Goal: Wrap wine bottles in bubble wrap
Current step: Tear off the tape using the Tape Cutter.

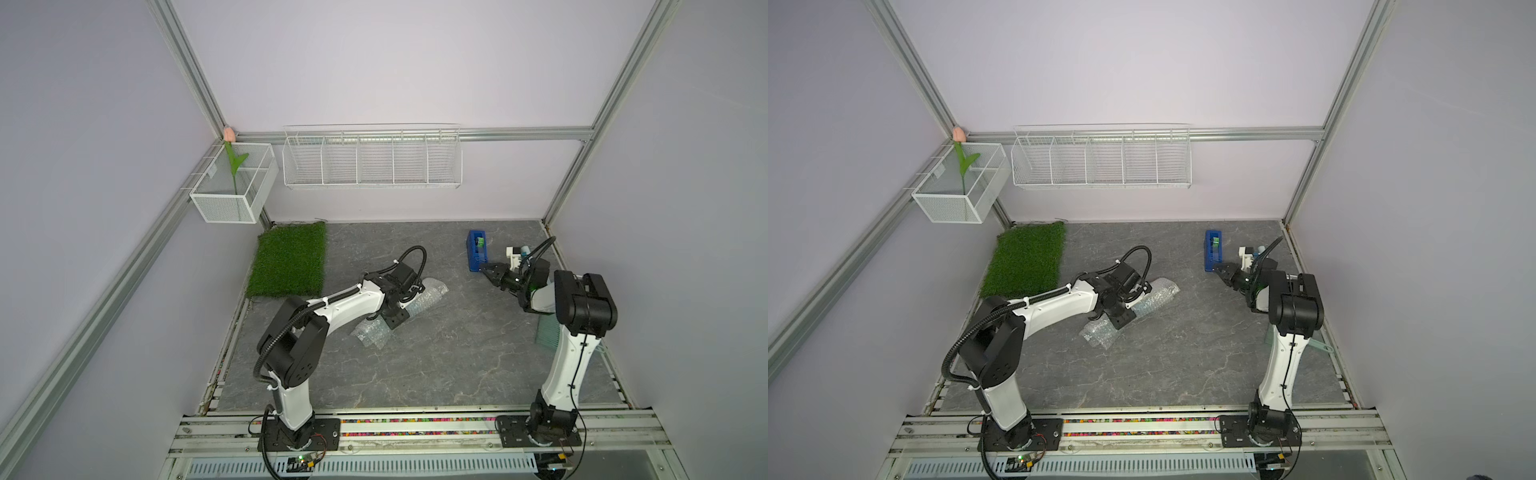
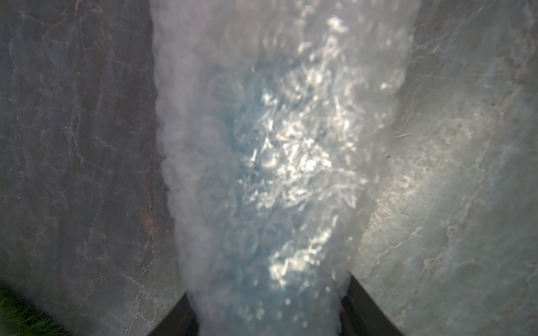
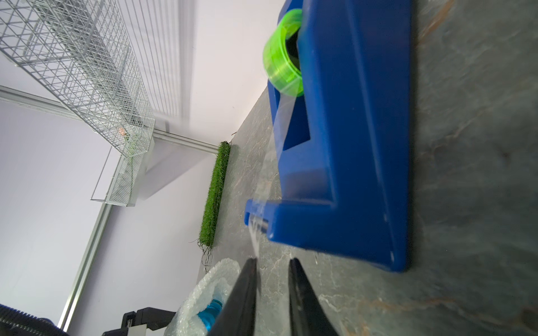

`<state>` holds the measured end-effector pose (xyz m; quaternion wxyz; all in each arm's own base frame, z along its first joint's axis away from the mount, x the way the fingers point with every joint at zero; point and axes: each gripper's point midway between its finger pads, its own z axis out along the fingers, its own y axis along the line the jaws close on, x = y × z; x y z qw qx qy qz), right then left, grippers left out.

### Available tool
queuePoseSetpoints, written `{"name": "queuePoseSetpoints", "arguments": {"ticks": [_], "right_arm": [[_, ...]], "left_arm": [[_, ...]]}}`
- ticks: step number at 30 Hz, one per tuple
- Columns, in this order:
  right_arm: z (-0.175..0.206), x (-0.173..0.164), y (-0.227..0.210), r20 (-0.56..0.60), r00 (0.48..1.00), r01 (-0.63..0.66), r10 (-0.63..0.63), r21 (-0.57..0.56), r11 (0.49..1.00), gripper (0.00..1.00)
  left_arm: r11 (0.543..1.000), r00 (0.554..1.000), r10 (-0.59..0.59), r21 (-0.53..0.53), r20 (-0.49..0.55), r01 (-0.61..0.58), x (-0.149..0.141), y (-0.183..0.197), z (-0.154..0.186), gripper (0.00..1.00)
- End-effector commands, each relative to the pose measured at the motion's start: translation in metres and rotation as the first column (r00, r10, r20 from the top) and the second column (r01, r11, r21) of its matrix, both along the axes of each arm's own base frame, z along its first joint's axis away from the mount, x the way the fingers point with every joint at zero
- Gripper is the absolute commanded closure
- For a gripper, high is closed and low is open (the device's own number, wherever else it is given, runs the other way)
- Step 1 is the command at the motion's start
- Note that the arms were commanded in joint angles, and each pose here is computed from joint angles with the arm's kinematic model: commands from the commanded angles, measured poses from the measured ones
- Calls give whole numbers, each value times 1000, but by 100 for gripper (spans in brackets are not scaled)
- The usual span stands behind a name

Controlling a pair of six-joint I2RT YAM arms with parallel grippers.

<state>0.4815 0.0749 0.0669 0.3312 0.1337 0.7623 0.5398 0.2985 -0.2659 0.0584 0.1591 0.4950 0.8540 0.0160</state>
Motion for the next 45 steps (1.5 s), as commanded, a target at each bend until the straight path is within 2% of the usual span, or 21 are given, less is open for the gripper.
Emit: {"name": "queuePoseSetpoints", "arguments": {"ticks": [1, 4, 10, 13, 17, 20, 23, 27, 32, 35, 39, 42, 45], "right_arm": [[-4, 0, -2, -1, 1000, -2, 2, 7, 1000, 84], [-5, 1, -2, -8, 1000, -4, 4, 4, 1000, 92], [-5, 0, -4, -35, 999, -7, 6, -35, 999, 93], [-16, -5, -7, -133, 991, -14, -2, -117, 993, 93], [-31, -21, -13, -275, 961, -76, -15, -320, 944, 93], [-34, -26, -17, -323, 945, -94, -42, -394, 914, 93], [-46, -34, -23, -403, 912, -140, -82, -491, 860, 93], [-55, -42, -26, -438, 892, -150, -115, -525, 837, 93], [-62, -46, -29, -455, 878, -129, -151, -529, 839, 93], [-67, -51, -38, -484, 853, -141, -197, -576, 805, 93], [-52, -49, -38, -438, 879, -125, -188, -593, 795, 93], [-22, -48, -21, -352, 932, -140, -89, -574, 807, 93], [26, -58, 11, -220, 972, -193, 80, -561, 805, 93]], "left_arm": [[999, 1000, 14, 38, -3, -13, 5, 6, -4, 41], [999, 1000, 13, 41, -4, -13, 5, 7, -5, 41], [999, 1000, 14, 45, 0, -14, 5, 7, -6, 41], [999, 1000, 13, 44, 3, -14, 6, 7, -6, 41], [999, 1000, 10, 44, 9, -11, 7, 7, -5, 41], [999, 1000, 11, 41, 10, -11, 9, 8, -6, 41], [999, 1000, 10, 38, 9, -10, 9, 7, -6, 41], [999, 1000, 16, 32, 6, -17, 10, 10, -7, 41], [1000, 1000, 21, 23, 2, -21, 11, 9, -8, 41], [999, 1000, 23, 27, -3, -23, 12, 10, -10, 41], [999, 1000, 25, 25, -4, -25, 13, 11, -10, 41], [1000, 1000, 30, 2, -9, -30, 14, 9, -8, 41], [999, 999, 33, -41, -26, -34, 11, 5, -3, 41]]}}
